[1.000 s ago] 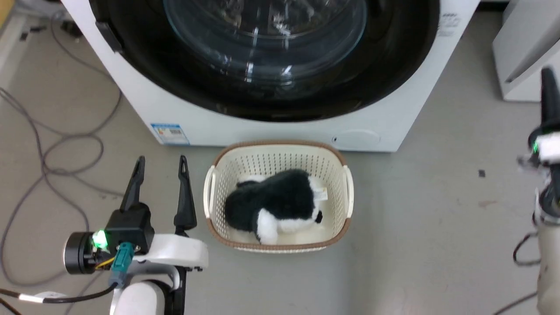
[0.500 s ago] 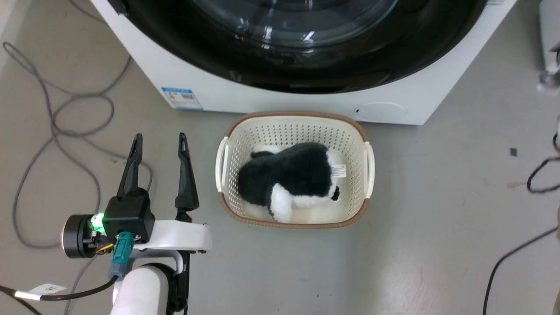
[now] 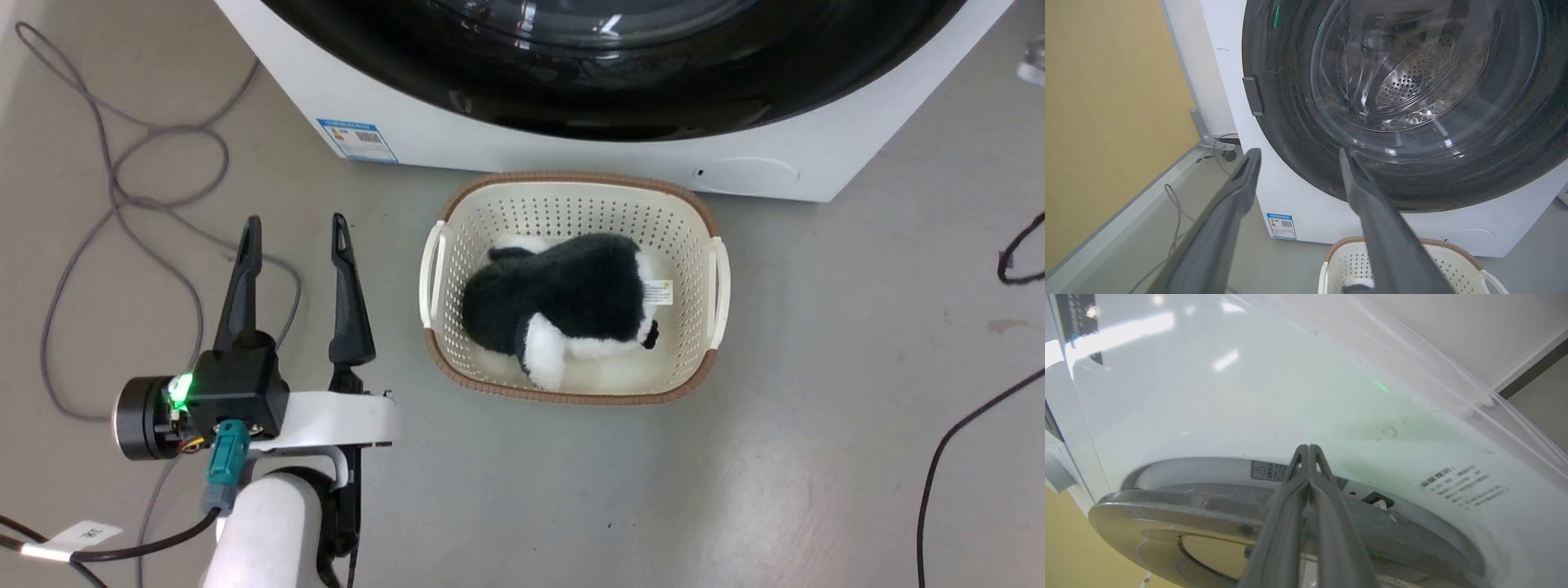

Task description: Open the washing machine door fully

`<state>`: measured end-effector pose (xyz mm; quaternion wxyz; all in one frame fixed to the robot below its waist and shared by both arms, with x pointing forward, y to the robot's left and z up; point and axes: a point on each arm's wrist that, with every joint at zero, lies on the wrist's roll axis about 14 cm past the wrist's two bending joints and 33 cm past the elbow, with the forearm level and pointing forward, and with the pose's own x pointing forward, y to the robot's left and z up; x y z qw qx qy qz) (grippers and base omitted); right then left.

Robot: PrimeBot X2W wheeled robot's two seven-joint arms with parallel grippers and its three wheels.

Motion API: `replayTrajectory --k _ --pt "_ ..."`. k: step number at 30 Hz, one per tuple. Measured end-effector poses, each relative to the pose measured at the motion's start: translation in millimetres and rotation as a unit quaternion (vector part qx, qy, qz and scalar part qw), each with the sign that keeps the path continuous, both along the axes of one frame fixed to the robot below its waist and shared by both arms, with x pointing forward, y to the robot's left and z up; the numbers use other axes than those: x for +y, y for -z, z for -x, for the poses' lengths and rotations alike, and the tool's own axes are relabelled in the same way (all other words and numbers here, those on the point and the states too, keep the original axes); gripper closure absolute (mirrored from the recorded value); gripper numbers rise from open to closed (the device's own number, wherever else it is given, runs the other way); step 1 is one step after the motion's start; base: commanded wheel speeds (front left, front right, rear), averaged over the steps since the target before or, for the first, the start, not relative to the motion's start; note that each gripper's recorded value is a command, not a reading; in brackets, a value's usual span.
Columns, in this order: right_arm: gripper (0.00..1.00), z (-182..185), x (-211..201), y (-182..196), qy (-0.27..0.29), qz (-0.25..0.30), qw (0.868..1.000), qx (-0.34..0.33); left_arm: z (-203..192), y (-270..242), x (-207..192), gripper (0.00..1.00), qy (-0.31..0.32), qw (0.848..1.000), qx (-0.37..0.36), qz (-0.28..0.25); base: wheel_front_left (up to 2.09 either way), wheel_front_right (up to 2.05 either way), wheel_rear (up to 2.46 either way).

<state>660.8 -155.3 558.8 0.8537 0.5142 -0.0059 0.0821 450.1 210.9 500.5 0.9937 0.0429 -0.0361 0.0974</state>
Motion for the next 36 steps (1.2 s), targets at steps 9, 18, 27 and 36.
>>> replayTrajectory --k 9,18,27,36 --pt "1.00 -12.2 26.3 13.8 -0.072 -0.002 0.997 0.040 -8.9 -0.3 2.3 0.00 -0.005 1.000 -0.010 -0.005 0.00 0.00 0.00" --pt "1.00 -10.3 39.2 11.5 -0.158 -0.009 0.984 0.082 -8.1 -6.0 3.2 0.00 -0.009 1.000 -0.022 -0.008 0.00 0.00 0.00" --pt "1.00 7.8 61.6 13.3 -0.223 0.005 0.967 0.119 -1.7 -21.3 6.4 0.00 -0.016 0.999 -0.044 -0.011 0.00 0.00 0.00" --pt "1.00 40.5 68.2 3.9 -0.281 0.002 0.949 0.143 13.8 -31.3 7.3 0.00 -0.022 0.998 -0.057 -0.009 0.00 0.00 0.00"
